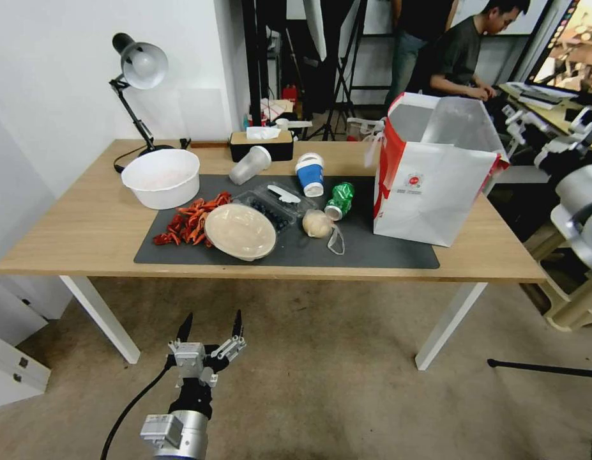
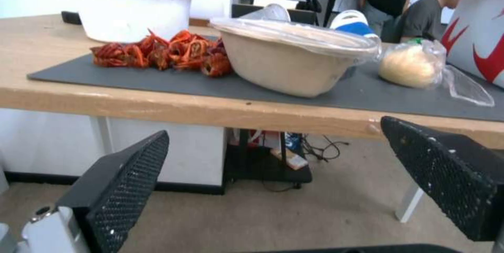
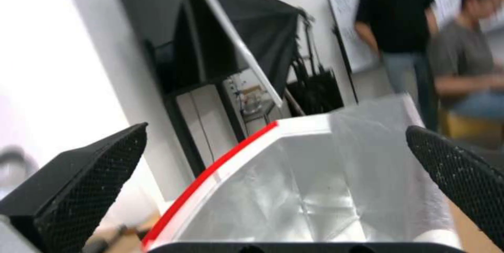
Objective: Pick up the food delivery bag from the floor and place it on the table.
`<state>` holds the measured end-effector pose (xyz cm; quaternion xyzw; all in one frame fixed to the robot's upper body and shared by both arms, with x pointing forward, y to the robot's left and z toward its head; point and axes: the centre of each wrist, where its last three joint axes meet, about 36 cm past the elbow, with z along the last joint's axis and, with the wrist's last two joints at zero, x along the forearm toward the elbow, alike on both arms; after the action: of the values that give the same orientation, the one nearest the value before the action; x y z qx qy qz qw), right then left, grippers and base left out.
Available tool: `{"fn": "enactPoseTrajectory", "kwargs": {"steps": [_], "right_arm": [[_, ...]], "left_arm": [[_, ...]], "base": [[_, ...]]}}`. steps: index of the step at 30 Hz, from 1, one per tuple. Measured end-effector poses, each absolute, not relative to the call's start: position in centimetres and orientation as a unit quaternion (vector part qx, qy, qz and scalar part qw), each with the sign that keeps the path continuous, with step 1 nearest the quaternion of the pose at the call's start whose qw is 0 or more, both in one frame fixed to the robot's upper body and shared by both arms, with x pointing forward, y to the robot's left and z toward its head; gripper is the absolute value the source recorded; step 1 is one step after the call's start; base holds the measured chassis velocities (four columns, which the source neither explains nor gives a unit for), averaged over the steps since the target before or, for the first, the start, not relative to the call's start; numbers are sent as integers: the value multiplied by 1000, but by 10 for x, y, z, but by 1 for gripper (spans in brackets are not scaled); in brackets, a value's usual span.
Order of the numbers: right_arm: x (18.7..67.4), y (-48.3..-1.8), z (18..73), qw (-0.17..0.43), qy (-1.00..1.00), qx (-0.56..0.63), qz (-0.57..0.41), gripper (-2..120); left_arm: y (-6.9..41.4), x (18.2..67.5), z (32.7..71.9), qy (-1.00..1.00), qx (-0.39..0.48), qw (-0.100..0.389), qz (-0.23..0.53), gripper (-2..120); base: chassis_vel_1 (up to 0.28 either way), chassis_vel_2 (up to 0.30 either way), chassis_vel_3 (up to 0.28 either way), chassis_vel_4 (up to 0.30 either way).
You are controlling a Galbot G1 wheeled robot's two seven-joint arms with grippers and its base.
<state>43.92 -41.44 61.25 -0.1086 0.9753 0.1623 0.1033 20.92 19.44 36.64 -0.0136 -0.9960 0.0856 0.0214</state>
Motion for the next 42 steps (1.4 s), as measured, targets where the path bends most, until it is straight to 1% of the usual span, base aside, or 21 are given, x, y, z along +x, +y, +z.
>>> {"fn": "enactPoseTrajectory", "kwargs": {"steps": [1,2,5,6,8,9,11,12,14,16,19,20,21,23,24,27,35,42], "right_arm": [[432,-408,609,114,979,-111,131,114],[432,-408,609,114,979,-111,131,114],[411,-386,589,136,984,-107,51,112],[411,-386,589,136,984,-107,51,112],[394,-372,570,138,985,-101,10,110],[394,-372,570,138,985,-101,10,110],[378,-362,551,134,987,-89,-10,104],[378,-362,551,134,987,-89,-10,104],[361,-355,531,130,988,-76,-23,101],[355,-353,523,128,989,-72,-24,100],[326,-344,489,120,991,-50,-22,100],[326,-344,489,120,991,-50,-22,100],[302,-336,462,106,994,-36,-8,100],[269,-326,425,93,995,-19,10,100],[269,-326,425,93,995,-19,10,100],[240,-317,383,84,996,0,21,100],[210,-306,346,77,997,7,32,100],[207,-304,340,73,997,3,35,100]], "left_arm": [[195,210,367,-996,-13,20,86,100],[195,210,367,-996,-13,20,86,100],[197,209,371,-996,-11,16,87,100],[197,209,371,-996,-11,16,87,100],[197,208,373,-996,-11,13,90,100],[197,208,373,-996,-11,13,90,100],[198,207,373,-996,-14,11,90,100],[198,207,373,-996,-14,11,90,100],[199,207,374,-996,-19,9,89,100],[199,207,374,-996,-21,9,89,100],[200,208,374,-996,-30,4,86,100],[200,208,374,-996,-30,4,86,100],[200,210,375,-996,-32,0,85,100],[200,211,374,-996,-32,-4,84,100],[200,211,374,-996,-32,-4,84,100],[200,214,374,-996,-36,-7,80,100],[199,214,372,-996,-43,-3,72,100],[198,212,367,-997,-42,1,70,100]], "base": [[0,0,0,0],[0,0,0,0],[0,0,0,0],[0,0,0,0],[0,0,0,0],[0,0,0,0],[0,0,0,0],[0,0,0,0],[0,0,0,0],[0,0,0,0],[0,0,0,0],[0,0,0,0],[0,0,0,0],[0,0,0,0],[0,0,0,0],[0,0,0,0],[0,0,0,0],[0,0,0,0]]}}
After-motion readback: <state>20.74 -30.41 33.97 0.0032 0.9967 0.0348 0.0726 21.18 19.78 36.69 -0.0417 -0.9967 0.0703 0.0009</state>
